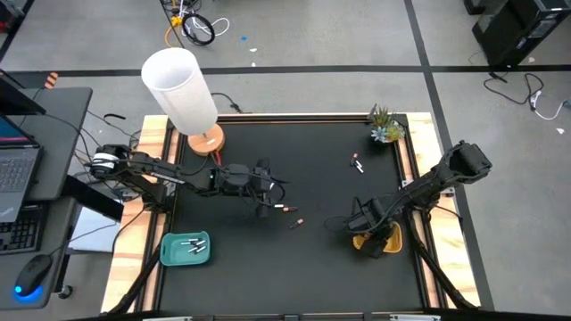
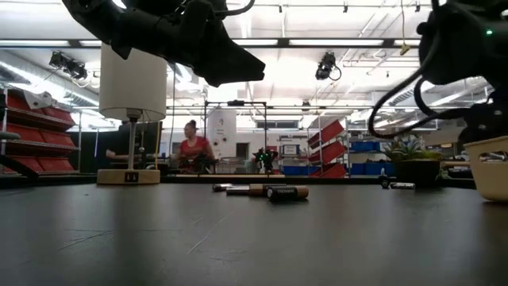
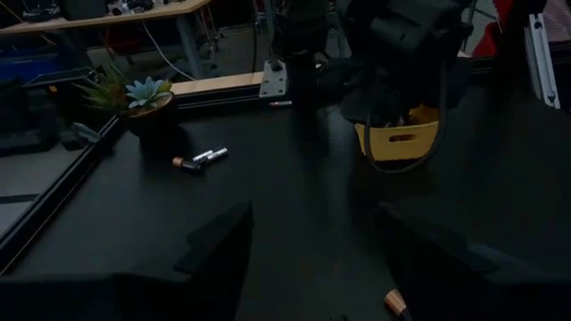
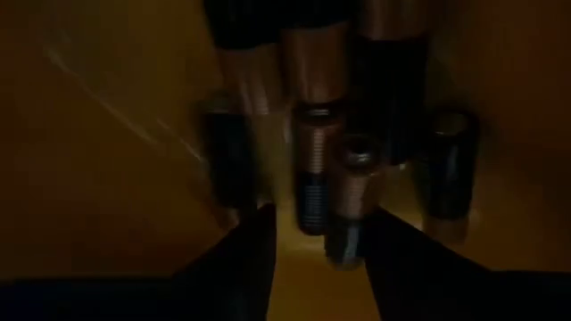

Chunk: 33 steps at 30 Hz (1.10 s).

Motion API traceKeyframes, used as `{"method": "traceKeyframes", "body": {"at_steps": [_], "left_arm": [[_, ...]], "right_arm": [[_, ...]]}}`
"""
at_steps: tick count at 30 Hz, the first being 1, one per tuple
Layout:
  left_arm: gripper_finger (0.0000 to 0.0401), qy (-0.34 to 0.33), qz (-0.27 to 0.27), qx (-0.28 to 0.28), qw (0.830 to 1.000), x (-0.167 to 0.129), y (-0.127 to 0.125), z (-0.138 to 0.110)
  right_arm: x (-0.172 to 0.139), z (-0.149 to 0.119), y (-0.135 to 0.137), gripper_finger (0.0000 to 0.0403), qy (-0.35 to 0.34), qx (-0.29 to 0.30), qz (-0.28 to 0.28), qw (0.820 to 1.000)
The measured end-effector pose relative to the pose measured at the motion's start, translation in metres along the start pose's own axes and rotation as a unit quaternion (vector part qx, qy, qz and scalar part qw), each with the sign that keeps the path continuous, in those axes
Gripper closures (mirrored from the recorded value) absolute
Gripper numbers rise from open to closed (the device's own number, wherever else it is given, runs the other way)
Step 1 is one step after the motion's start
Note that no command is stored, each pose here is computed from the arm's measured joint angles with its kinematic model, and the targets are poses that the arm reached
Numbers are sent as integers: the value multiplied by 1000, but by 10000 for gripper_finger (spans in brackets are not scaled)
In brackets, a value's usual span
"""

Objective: Sort batteries
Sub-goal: Put the black battery into the yellow bin

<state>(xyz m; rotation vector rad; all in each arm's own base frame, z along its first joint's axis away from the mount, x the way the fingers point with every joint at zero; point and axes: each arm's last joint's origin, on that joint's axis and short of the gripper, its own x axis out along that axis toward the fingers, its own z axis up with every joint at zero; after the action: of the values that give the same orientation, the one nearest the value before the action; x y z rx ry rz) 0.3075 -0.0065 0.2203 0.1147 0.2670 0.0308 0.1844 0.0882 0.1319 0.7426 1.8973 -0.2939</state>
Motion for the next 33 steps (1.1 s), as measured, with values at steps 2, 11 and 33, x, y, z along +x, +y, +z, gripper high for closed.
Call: {"method": "traceKeyframes", "body": {"at_steps": [2,11,33], "left_arm": [[149,0,0,0,1000,0,0,0],[149,3,-4,0,1000,0,0,-1],[149,49,-16,-26,998,-1,-4,-9]], "right_arm": [[-7,-1,1,244,-8,0,-2,1000],[-73,-26,18,251,-28,-3,2,1000],[-140,82,-137,277,-405,156,-93,896]]}}
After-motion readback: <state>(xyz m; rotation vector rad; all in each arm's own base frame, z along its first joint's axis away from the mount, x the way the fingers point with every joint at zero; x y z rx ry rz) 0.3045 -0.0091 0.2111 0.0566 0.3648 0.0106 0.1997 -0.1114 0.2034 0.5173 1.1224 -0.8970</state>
